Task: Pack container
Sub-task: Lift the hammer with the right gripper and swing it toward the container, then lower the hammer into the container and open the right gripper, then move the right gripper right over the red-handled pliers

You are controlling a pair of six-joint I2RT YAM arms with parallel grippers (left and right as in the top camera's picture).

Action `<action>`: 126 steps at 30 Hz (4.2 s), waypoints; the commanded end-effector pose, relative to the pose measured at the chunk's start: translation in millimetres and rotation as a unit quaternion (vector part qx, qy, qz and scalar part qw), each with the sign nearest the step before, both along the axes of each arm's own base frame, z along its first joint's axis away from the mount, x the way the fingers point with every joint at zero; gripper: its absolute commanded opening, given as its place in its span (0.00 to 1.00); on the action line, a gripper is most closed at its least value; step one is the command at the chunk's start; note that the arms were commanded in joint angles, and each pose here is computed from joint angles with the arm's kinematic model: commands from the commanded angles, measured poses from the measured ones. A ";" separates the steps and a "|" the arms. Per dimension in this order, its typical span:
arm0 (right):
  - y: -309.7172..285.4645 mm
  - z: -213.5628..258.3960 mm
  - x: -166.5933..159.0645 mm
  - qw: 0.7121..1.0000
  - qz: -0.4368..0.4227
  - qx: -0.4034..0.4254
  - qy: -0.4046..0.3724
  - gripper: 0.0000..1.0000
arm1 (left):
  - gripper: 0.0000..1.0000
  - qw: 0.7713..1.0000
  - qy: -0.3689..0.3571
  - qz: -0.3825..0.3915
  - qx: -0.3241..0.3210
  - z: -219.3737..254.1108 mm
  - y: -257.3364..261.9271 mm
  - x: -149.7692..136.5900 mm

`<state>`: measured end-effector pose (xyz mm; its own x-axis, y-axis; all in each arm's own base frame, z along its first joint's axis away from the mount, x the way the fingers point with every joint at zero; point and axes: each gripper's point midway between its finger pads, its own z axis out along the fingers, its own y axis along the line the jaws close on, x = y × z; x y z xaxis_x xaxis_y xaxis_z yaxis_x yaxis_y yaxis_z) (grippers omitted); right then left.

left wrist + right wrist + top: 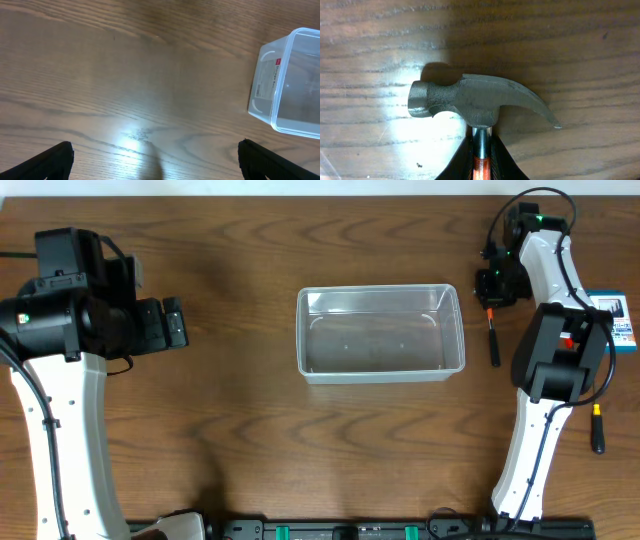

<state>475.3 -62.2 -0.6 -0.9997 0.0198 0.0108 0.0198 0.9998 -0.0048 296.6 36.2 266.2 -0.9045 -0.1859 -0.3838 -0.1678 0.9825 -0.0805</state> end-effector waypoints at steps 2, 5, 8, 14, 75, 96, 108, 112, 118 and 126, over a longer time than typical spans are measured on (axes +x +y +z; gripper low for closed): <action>6.6 17.3 6.3 1.000 0.022 -0.003 -0.016 0.02 | 0.98 1.000 -0.005 0.004 0.005 4.5 3.1 1.3; 4.8 43.7 13.4 0.999 0.026 -0.019 -0.041 0.02 | 0.98 1.000 -0.005 0.004 0.005 4.5 3.1 1.3; 6.8 75.8 18.8 0.996 0.042 -0.024 -0.070 0.02 | 0.98 1.000 -0.005 0.004 0.005 4.5 3.1 1.4; 20.3 140.5 12.9 0.986 0.114 -0.035 -0.114 0.03 | 0.98 1.000 -0.005 0.004 0.005 4.5 3.1 1.4; 275.3 130.8 -90.1 0.840 0.528 0.063 -0.104 0.18 | 0.98 1.000 -0.011 0.004 0.006 5.6 3.5 3.8; 237.0 202.1 -50.8 0.927 0.335 -0.003 -0.170 0.99 | 0.98 1.000 -0.010 0.004 0.005 5.5 3.4 3.7; 88.2 264.6 -85.5 0.977 0.154 -0.029 -0.144 0.99 | 0.98 1.000 -0.011 0.004 0.005 5.6 3.4 3.8; 33.0 266.2 -102.7 0.990 0.058 -0.034 -0.120 0.99 | 0.98 1.000 -0.012 0.004 0.005 5.8 3.5 4.3; -31.8 256.3 -102.4 0.984 -0.120 -0.034 -0.124 0.99 | 0.98 1.000 -0.018 0.004 0.007 7.1 4.0 7.1; -40.6 249.0 -70.7 0.973 -0.153 0.000 -0.175 0.99 | 0.98 1.000 -0.017 0.004 0.006 6.8 3.9 6.4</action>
<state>397.1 -107.0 257.3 -0.9063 0.2569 -0.3356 0.2720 0.9623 0.0021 301.9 37.1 268.5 -0.8953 -0.1844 -0.4055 -0.1659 0.9828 -0.0806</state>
